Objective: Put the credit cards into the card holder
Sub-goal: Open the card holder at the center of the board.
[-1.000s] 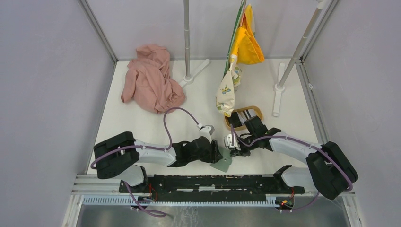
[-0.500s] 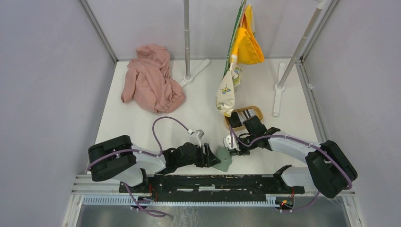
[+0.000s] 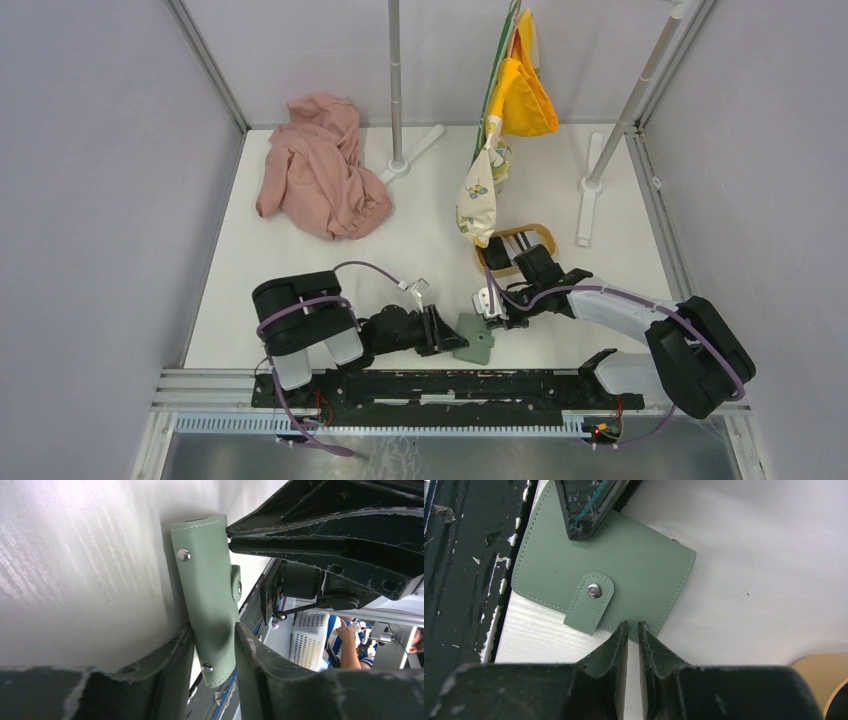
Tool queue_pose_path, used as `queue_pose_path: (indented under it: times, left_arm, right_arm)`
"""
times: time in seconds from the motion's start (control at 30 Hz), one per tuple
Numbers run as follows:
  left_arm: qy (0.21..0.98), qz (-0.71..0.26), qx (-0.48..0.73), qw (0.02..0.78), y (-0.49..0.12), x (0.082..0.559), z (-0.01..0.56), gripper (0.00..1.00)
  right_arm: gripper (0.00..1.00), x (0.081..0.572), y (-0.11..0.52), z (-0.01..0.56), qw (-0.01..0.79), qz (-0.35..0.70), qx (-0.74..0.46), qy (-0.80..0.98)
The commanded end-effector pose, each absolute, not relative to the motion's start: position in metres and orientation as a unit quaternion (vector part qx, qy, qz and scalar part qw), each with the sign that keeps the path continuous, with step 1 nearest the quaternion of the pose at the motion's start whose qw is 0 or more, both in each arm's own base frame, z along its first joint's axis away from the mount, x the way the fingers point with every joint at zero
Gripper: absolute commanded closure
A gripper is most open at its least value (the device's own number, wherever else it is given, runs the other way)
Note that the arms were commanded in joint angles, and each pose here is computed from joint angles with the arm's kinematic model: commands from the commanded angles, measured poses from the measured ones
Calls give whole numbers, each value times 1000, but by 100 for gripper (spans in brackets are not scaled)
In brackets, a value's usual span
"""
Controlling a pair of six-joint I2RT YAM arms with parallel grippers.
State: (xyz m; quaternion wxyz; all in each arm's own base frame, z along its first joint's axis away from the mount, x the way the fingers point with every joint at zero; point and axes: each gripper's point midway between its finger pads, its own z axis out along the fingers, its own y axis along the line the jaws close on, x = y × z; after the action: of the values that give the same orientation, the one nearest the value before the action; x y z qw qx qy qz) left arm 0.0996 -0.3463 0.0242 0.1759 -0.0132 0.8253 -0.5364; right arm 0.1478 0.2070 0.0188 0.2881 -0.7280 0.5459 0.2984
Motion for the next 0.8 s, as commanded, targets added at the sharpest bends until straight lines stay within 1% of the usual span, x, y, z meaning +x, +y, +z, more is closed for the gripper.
queue_pose_path:
  times: [0.0, 0.17, 0.23, 0.37, 0.5, 0.53, 0.63, 0.77]
  left_arm:
    - [851, -504, -31, 145, -341, 95, -5, 62]
    - [853, -495, -27, 160, -343, 103, -9, 97]
    - [848, -497, -23, 185, -341, 108, -4, 98]
    - [830, -500, -21, 248, -333, 123, 15, 98]
    - [820, -494, -27, 287, -335, 133, 30, 98]
    - [819, -491, -31, 297, -337, 135, 34, 98]
    - [822, -473, -41, 315, -341, 139, 40, 98]
    - [829, -444, -53, 337, -348, 143, 52, 98]
  right_arm:
    - [81, 147, 195, 7, 258, 275, -737, 561]
    - [78, 146, 203, 20, 268, 294, -730, 556]
    - [73, 154, 207, 32, 277, 296, -723, 559]
    - [60, 165, 208, 70, 309, 320, -700, 558]
    - [46, 150, 208, 88, 358, 347, -708, 500]
    - [45, 146, 208, 87, 365, 349, -710, 492]
    - [45, 147, 210, 85, 369, 346, -708, 492]
    - [45, 160, 213, 77, 378, 314, -701, 516]
